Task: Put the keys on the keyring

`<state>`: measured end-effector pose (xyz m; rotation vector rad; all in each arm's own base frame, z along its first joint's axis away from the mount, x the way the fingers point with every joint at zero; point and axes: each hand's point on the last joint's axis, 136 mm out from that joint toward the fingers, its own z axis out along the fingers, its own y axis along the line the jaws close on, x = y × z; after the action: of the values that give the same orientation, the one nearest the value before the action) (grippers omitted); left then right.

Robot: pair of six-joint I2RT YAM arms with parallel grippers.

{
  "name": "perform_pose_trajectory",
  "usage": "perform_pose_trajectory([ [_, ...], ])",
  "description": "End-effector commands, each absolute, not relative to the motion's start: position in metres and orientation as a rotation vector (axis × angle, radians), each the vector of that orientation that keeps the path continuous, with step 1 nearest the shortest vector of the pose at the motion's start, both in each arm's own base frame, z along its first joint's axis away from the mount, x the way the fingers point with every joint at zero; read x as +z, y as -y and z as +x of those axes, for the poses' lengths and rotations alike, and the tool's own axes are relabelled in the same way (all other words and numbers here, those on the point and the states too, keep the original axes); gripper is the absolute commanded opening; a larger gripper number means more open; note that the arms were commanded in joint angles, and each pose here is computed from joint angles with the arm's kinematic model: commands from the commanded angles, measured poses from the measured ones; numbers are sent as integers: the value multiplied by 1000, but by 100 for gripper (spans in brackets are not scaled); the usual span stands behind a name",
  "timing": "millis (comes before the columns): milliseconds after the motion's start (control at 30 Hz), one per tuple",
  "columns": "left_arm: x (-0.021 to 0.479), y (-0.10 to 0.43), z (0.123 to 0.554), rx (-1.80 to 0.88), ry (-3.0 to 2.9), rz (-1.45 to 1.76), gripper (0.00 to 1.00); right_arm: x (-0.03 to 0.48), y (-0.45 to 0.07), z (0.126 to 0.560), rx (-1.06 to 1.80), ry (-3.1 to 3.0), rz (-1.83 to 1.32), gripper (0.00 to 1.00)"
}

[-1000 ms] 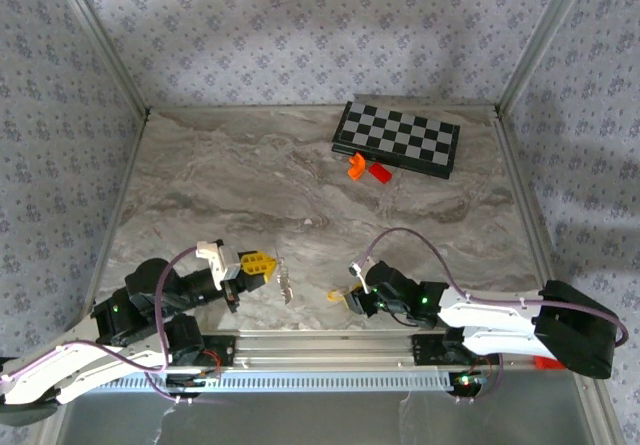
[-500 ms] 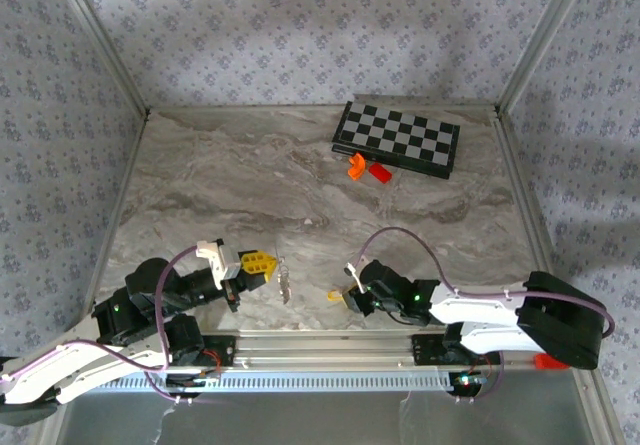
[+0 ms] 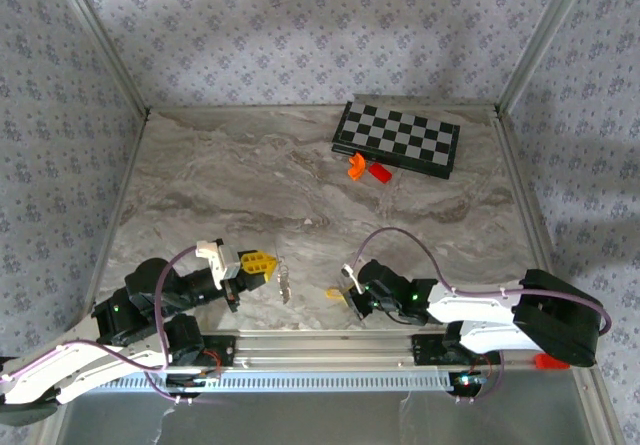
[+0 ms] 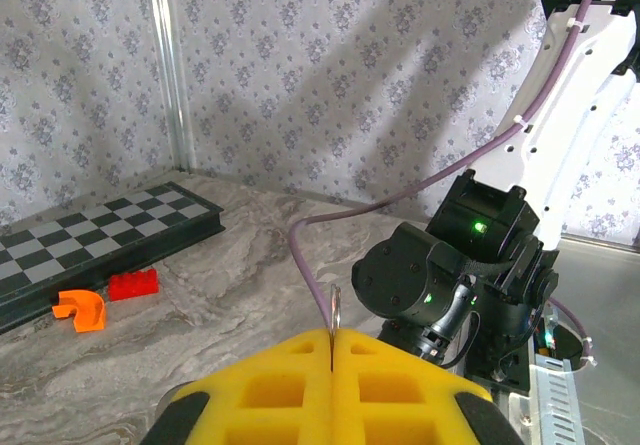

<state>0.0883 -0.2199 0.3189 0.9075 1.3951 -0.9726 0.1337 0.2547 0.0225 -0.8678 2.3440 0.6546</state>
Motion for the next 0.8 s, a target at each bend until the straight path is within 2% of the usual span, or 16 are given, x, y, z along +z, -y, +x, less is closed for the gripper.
perform_pose_trajectory([
  [0,333,218,86,-999,-1352,879,0,31,-261,132,683,-2325,-895,5],
  [200,334,219,87,-991,-1353,882,0,50,-260,131,693,-2289,-903,0],
  [467,333,221,88,-980,-1358,897,0,106,-259,121,741,-2179,-997,0],
  [767,329,224,89,-971,-1369,908,0,89,-244,137,470,-2448,-974,0],
])
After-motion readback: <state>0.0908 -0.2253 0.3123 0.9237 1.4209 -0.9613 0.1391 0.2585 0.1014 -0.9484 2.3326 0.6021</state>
